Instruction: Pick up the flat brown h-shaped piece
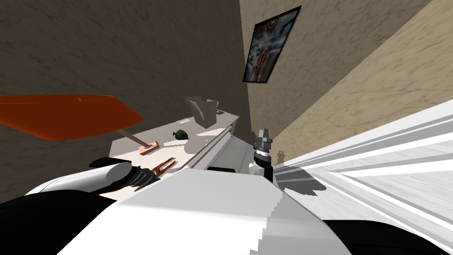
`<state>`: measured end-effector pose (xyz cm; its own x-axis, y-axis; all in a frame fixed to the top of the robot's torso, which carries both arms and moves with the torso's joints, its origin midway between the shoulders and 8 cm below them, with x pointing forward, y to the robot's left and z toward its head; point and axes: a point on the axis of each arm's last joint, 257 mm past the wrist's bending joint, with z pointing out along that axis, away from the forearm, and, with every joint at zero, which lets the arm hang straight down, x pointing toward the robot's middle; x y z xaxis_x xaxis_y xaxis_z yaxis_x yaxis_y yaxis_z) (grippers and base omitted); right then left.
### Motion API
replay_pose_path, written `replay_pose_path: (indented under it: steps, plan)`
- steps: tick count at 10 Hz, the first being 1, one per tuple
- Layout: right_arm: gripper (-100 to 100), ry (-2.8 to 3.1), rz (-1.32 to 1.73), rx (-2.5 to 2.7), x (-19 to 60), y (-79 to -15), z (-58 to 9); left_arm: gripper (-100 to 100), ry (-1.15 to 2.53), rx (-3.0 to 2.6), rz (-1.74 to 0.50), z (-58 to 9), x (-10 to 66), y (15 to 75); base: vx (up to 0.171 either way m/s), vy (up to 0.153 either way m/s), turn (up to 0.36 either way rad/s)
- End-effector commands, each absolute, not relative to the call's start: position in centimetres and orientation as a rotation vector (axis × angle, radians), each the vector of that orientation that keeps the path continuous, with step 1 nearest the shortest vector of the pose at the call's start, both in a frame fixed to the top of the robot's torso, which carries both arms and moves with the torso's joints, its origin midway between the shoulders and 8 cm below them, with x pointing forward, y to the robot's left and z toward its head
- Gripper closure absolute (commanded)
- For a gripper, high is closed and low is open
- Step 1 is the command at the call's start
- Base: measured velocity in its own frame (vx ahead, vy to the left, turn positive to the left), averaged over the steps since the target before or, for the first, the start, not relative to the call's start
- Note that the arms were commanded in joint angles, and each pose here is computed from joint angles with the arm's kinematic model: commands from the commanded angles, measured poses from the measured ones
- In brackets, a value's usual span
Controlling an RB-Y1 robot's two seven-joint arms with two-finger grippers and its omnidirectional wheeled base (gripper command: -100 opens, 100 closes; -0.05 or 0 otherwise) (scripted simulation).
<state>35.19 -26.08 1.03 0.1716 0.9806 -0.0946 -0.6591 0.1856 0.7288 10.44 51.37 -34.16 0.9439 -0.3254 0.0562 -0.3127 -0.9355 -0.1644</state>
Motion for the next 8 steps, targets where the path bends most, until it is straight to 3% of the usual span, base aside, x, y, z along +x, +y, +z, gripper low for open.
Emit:
replay_pose_path:
  steps: [1,2,3,4,8]
  plan:
    - [0,0.642,1.274,0.615,35.2,-26.1,1.0,-100,0.478,-2.968,-0.089,-34.2,9.9,51.3,0.03,0.018,0.017]
    - [0,0.642,1.274,0.615,35.2,-26.1,1.0,-100,0.482,-2.958,-0.104,-34.1,10.2,51.3,0.014,0.007,0.002]
    - [0,0.642,1.274,0.615,35.2,-26.1,1.0,0,0.48,-2.961,-0.099,-34.1,10.1,51.3,0.0,0.0,0.0]
    - [0,0.642,1.274,0.615,35.2,-26.1,1.0,-100,0.443,-2.966,-0.097,-34.6,10.2,52.3,-0.046,-0.014,-0.166]
    - [0,0.642,1.274,0.615,35.2,-26.1,1.0,-100,0.368,-2.975,-0.091,-35.6,10.3,54.1,-0.079,-0.034,-0.133]
